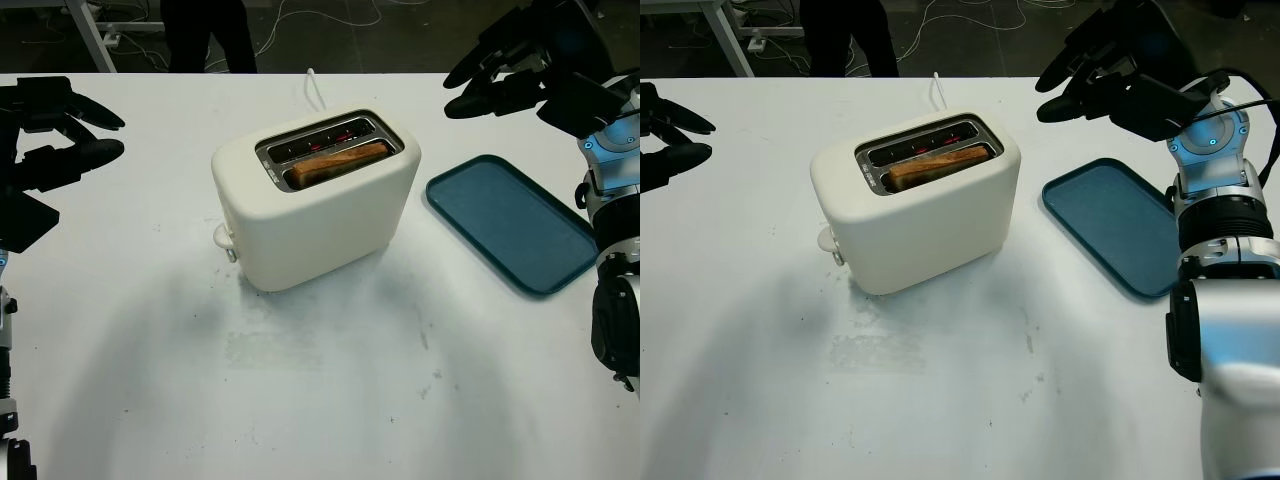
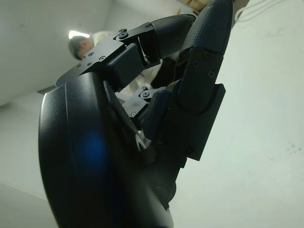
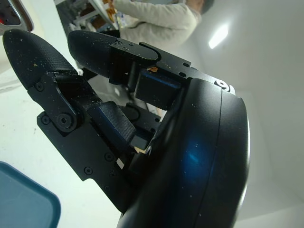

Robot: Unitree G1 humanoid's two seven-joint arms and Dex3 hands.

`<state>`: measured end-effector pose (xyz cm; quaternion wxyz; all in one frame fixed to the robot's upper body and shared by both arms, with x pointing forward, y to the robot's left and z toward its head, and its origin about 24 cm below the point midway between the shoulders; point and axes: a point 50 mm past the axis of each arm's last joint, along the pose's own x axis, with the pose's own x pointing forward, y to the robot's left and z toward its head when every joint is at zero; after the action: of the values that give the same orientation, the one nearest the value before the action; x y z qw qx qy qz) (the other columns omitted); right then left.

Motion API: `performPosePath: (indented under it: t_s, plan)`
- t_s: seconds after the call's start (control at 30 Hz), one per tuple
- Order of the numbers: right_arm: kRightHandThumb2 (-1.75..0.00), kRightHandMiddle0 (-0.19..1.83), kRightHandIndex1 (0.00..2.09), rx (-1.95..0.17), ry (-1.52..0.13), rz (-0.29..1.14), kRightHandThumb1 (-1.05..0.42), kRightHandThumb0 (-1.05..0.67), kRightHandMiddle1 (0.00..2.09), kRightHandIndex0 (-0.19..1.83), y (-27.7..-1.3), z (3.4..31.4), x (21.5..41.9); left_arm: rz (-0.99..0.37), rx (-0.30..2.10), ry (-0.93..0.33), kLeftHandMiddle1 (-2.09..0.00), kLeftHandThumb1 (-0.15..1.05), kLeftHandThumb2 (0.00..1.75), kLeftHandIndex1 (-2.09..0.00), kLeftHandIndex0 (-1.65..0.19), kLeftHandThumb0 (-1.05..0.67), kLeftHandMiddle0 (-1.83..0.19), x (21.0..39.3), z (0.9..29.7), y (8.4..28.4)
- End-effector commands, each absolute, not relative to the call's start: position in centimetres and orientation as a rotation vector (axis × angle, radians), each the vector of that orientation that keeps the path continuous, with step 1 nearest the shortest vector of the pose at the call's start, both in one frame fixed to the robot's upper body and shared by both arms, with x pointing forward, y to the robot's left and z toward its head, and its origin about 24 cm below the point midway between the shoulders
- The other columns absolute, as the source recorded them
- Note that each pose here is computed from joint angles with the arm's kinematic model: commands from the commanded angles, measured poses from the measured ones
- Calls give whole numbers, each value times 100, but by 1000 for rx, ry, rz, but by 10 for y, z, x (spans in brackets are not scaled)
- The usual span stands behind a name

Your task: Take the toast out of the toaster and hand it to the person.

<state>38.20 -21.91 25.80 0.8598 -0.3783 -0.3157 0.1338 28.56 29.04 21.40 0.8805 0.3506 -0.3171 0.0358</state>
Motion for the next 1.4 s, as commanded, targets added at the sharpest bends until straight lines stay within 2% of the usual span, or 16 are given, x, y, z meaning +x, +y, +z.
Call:
performPosePath:
  t_s: [0.0,0.23,0.47,0.5,0.53,0.57,0.63,0.87,1.1,1.37]
  plan:
    - [-5,152,29,-786,-670,281,-58,-105,10,155,-216,260,382,80,734,-680,-101,87,0,-75,-98,-79,-102,284,215,292]
    - [-3,156,27,-776,-658,315,-52,-101,10,154,-211,259,384,76,724,-675,-103,87,0,-75,-97,-80,-103,284,217,294]
    - [-8,157,30,-781,-672,306,-54,-92,7,157,-207,256,384,80,721,-675,-102,87,0,-75,-98,-82,-104,283,217,298]
    - [-13,157,29,-774,-678,311,-52,-91,6,157,-206,256,384,80,723,-675,-102,87,0,-75,-98,-82,-104,283,217,299]
    - [-43,157,29,-772,-682,314,-37,-91,5,157,-206,257,383,78,724,-676,-102,88,1,-75,-98,-82,-103,283,217,299]
    - [-64,157,29,-771,-686,315,-26,-91,5,157,-205,257,383,76,725,-678,-102,88,1,-75,-98,-82,-103,283,217,299]
    - [-82,157,28,-776,-689,313,-17,-90,6,157,-205,257,383,75,730,-677,-103,88,0,-75,-97,-82,-103,284,217,298]
    - [-72,157,27,-808,-702,300,-20,-92,7,157,-206,259,381,74,722,-687,-101,87,0,-76,-98,-82,-104,285,219,297]
    - [-71,157,27,-810,-678,297,-17,-90,8,157,-210,261,381,85,715,-678,-100,87,0,-75,-99,-84,-106,284,216,295]
    - [-69,157,27,-814,-694,299,-23,-93,6,157,-212,262,379,91,723,-668,-103,87,0,-78,-98,-83,-103,281,210,296]
